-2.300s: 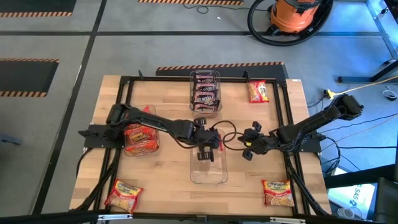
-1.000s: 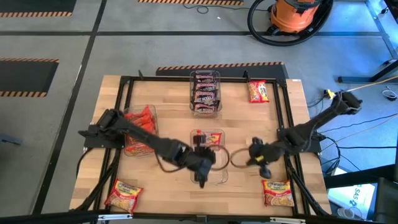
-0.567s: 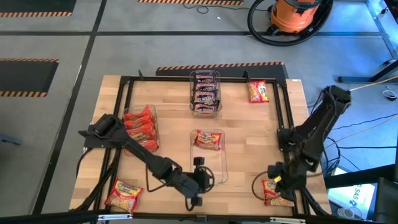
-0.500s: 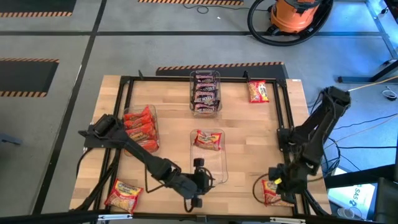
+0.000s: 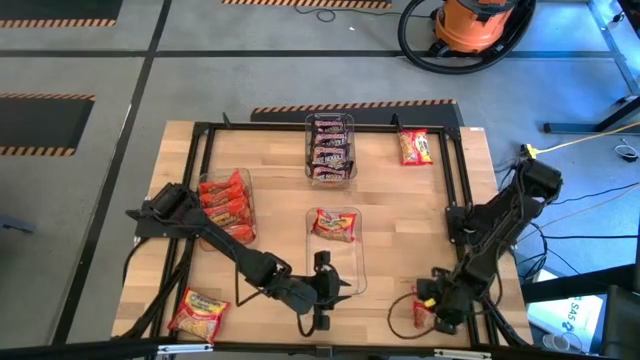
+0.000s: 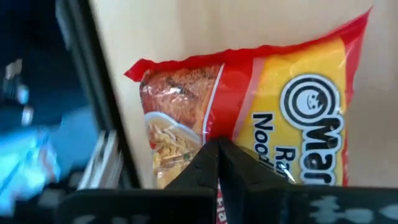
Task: Sort Maruchan noodles
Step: Put the red noodle pack into the bottom transparent bin
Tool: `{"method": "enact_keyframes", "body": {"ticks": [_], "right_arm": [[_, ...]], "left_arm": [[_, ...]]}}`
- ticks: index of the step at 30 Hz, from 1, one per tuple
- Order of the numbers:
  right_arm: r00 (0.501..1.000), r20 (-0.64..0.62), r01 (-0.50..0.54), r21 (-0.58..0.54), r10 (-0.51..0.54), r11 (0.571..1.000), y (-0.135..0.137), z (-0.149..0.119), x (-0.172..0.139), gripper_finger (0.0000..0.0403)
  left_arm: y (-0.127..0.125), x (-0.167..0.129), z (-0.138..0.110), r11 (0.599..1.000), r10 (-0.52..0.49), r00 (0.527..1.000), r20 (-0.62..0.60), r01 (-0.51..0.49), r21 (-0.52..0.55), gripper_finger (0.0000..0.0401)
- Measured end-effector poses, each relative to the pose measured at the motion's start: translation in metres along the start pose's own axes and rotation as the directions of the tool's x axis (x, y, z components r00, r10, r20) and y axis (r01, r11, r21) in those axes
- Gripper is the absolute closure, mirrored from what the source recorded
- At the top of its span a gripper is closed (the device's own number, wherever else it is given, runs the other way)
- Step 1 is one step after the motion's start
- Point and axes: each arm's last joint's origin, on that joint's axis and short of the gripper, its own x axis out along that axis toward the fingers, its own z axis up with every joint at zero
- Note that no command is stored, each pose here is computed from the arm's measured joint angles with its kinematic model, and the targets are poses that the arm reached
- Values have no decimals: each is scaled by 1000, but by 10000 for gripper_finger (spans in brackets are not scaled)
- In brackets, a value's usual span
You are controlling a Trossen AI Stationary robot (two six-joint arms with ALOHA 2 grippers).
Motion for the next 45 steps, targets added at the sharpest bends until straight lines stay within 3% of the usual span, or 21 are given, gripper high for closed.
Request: {"method": "enact_keyframes", "body": {"ticks": [5,10,12,16,22,26,31,34,41,45], "right_arm": [[972,214,80,89,-98,993,-12,27,-3,402],[870,400,220,208,-289,953,-30,47,-10,402],[852,421,247,201,-312,948,-35,53,-13,402],[889,391,207,120,-238,971,-37,58,-34,402],[878,429,177,123,-213,976,-65,41,-77,402],[898,420,66,169,-133,983,-96,25,-77,402],[886,454,-41,279,-94,959,-124,14,-65,391],[901,429,-67,291,-68,954,-130,12,-58,343],[902,427,-75,293,-61,953,-131,12,-56,154],[901,430,-71,272,-56,960,-131,12,-56,76]], "left_arm": [[3,2,1,1000,6,1000,4,-6,-7,287],[4,2,1,1000,6,1000,4,-6,-11,287],[3,2,1,1000,5,1000,4,-5,-13,287],[3,2,1,1000,4,1000,4,-4,-18,287],[3,2,2,1000,3,1000,9,-3,-21,287],[3,2,4,1000,-1,1000,25,2,-30,287],[2,2,7,999,-9,998,56,12,-48,287],[1,2,11,997,-17,996,93,24,-67,287],[15,10,20,991,-69,988,137,84,-104,287],[30,17,24,986,-63,988,139,83,-143,287]]}}
